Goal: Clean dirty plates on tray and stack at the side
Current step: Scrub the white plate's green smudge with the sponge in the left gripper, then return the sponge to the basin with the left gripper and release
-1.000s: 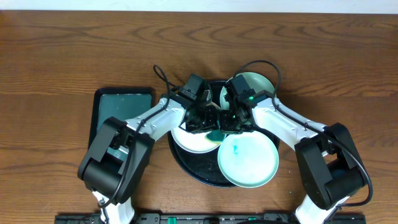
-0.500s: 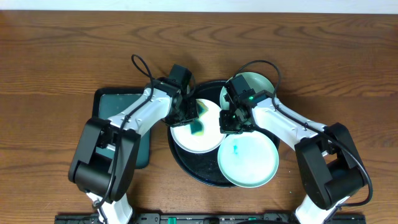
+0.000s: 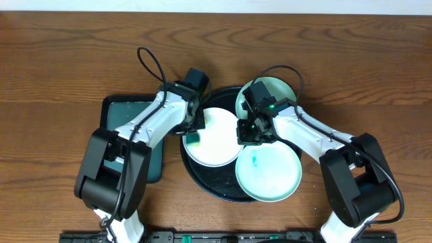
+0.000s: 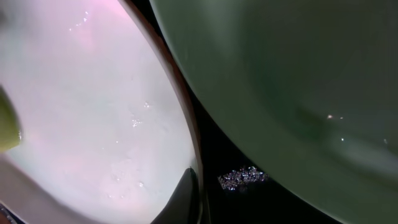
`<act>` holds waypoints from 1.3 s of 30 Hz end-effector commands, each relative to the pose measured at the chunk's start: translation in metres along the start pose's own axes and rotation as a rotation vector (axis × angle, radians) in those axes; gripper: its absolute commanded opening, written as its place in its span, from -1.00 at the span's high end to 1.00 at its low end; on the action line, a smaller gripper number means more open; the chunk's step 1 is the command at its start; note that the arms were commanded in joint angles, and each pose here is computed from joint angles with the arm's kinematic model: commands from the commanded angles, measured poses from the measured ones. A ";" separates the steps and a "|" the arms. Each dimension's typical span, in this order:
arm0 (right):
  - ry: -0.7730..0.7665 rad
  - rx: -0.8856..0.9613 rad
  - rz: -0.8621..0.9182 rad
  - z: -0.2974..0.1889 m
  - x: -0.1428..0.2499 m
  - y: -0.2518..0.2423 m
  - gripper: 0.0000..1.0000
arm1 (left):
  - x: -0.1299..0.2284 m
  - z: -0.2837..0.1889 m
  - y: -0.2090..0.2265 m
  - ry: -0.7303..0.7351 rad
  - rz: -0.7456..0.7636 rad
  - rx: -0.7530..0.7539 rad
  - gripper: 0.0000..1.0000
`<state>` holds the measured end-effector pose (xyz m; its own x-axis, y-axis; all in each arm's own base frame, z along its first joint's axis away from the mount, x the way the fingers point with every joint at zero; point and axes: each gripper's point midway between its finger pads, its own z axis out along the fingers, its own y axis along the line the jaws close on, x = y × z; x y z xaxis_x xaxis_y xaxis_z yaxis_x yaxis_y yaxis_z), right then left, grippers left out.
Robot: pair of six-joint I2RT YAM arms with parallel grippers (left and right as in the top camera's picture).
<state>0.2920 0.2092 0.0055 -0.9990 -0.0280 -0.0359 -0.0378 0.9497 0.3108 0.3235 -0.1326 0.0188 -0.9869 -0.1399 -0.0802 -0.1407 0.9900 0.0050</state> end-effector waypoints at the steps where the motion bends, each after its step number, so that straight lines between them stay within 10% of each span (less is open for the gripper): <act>1: 0.013 0.061 -0.017 0.004 0.004 -0.015 0.97 | -0.010 -0.002 0.031 -0.059 0.033 -0.156 0.85; 14: 0.008 0.062 -0.017 0.004 0.003 -0.015 0.97 | 0.057 -0.033 -0.064 0.194 0.209 0.340 0.86; 26: 0.005 0.061 -0.018 0.004 0.003 -0.014 0.97 | 0.014 -0.101 -0.067 0.019 0.180 0.465 0.86; 33: -0.001 0.058 -0.020 0.004 0.001 -0.013 0.97 | -0.028 -0.142 0.044 -0.241 -0.071 0.116 0.85; 39: -0.002 0.057 -0.020 0.004 0.001 -0.013 0.97 | -0.020 -0.118 0.123 -0.151 -0.229 -0.116 0.85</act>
<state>0.2918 0.2078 0.0050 -0.9987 -0.0351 -0.0380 -0.0450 0.9518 0.3035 0.3192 -0.0515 0.1554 -0.9261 -0.2840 -0.2485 -0.2762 0.9588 -0.0663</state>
